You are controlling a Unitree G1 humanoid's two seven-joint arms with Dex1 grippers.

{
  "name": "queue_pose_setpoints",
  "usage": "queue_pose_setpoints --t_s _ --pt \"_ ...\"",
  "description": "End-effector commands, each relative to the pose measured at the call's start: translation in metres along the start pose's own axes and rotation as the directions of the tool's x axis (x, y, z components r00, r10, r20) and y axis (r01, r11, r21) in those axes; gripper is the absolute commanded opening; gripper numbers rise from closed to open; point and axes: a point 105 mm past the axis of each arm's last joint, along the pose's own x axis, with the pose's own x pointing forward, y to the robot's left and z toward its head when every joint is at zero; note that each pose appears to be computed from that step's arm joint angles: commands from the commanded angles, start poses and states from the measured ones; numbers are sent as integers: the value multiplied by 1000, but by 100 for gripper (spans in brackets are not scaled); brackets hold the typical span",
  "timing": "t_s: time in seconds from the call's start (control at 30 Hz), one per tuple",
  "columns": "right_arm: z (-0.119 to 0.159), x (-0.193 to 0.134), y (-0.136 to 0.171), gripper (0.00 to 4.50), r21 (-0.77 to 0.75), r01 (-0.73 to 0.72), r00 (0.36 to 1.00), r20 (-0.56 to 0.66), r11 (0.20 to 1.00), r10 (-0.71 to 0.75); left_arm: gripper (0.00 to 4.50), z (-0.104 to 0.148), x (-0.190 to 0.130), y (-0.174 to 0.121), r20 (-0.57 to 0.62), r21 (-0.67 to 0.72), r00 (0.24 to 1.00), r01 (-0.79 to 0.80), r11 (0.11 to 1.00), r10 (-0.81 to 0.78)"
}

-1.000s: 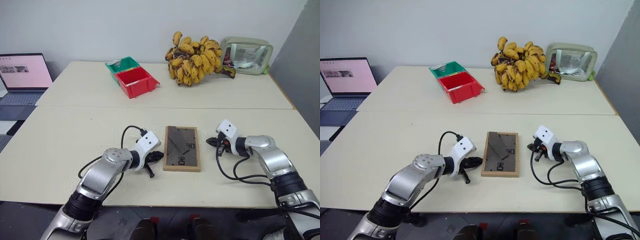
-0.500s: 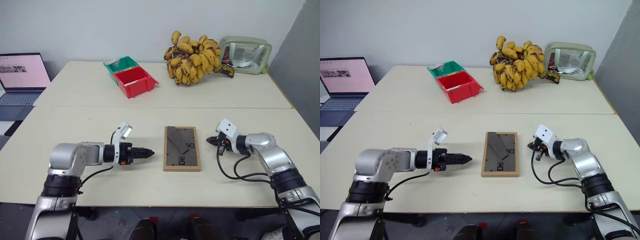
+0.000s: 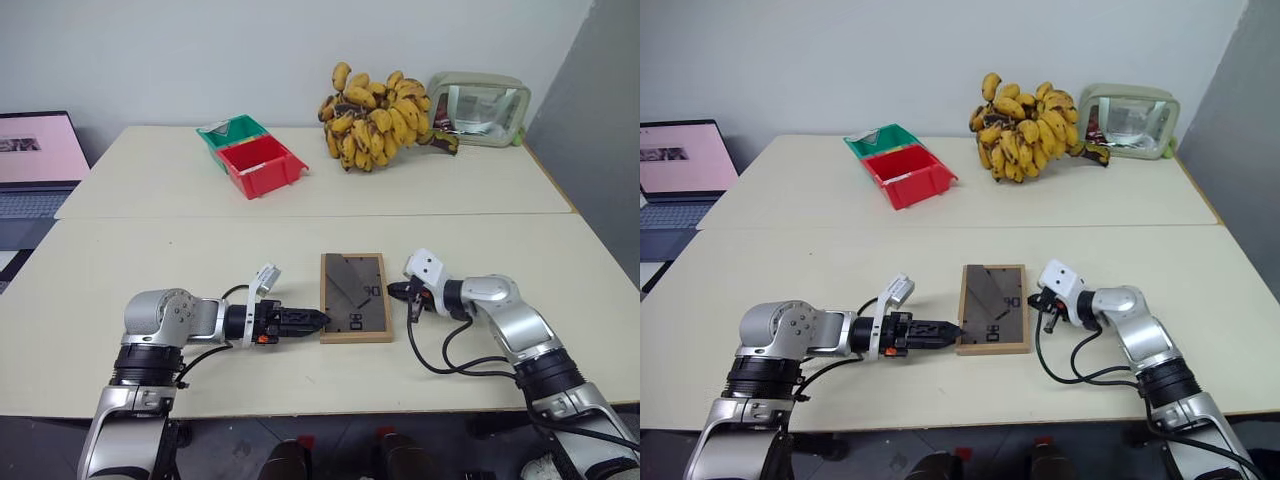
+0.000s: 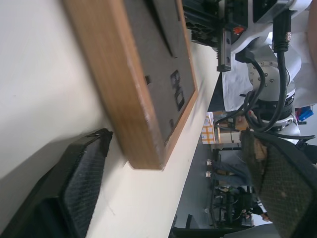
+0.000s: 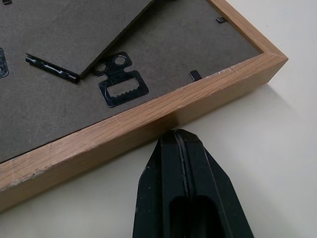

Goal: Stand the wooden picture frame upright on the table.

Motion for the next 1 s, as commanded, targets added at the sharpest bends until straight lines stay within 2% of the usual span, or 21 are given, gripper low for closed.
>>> queue_pose_setpoints --t_s 0.03,0.27,0.53,0.6,0.63,0.9,0.97,1.0 --pt "13 13 14 0 -13 -44 999 26 999 44 447 -10 20 8 -12 -29 1000 -17 999 16" --pt "11 16 17 0 30 -39 999 31 999 38 447 2 32 8 68 -33 997 -30 999 33" --pt "10 20 22 0 50 -34 999 33 998 32 447 -10 37 -14 57 -23 997 47 999 -46" --pt "10 20 21 0 51 -30 999 32 998 28 410 -9 32 -12 74 -24 997 28 999 -27" --pt "9 19 20 0 50 -28 999 31 998 27 407 -8 29 -11 84 -26 996 20 999 -18" --pt "4 13 9 0 42 5 1000 10 999 -6 241 1 13 -18 158 -1 987 30 1000 -30" --pt "4 12 8 0 41 9 1000 10 999 -10 220 3 11 -20 169 9 985 33 999 -34" --pt "4 12 8 0 40 11 1000 9 999 -12 190 4 11 -21 172 15 984 33 999 -35"
